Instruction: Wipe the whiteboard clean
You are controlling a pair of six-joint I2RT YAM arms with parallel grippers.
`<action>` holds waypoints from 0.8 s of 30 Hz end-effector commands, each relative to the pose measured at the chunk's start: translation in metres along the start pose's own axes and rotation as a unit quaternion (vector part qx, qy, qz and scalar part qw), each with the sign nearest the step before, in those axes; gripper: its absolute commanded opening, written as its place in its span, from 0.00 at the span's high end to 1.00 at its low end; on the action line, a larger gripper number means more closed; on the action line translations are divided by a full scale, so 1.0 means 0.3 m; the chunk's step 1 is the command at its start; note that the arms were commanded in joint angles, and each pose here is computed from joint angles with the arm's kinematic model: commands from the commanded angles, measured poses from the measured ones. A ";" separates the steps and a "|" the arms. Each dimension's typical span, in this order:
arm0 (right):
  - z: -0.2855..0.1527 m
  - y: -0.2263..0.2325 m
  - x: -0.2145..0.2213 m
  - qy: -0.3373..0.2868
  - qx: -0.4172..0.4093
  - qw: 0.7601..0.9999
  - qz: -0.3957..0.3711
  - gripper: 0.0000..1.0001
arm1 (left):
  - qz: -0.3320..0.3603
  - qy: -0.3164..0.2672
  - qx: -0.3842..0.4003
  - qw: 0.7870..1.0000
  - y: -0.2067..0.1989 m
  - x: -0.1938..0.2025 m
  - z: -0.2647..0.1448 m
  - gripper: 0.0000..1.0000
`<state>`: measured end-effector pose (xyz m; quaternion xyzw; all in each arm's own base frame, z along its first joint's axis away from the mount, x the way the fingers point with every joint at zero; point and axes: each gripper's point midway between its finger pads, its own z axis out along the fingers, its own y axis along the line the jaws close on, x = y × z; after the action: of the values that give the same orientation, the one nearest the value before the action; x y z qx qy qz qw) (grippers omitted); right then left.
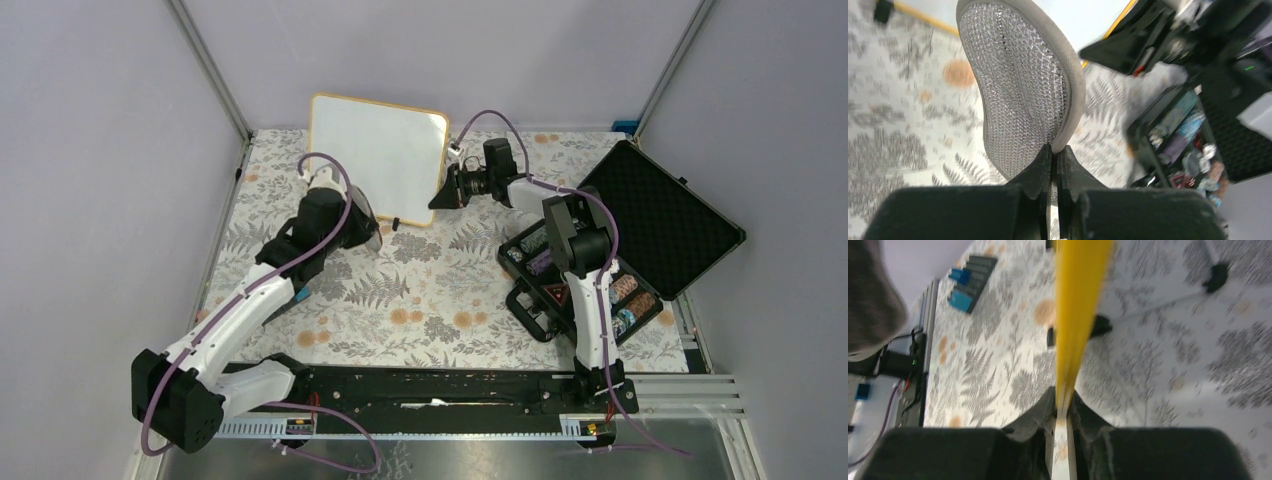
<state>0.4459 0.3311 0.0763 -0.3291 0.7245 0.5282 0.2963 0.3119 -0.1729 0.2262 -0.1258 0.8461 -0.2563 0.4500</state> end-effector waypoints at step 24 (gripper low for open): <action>-0.172 0.198 0.007 -0.084 0.044 0.995 0.040 0.19 | -0.069 0.050 -0.257 0.963 0.447 0.301 0.007 0.88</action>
<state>0.3774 0.3135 0.0708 -0.2601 0.7564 0.5408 0.2603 0.2605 -0.1151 0.0921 -0.2593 0.9045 -0.0992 0.3236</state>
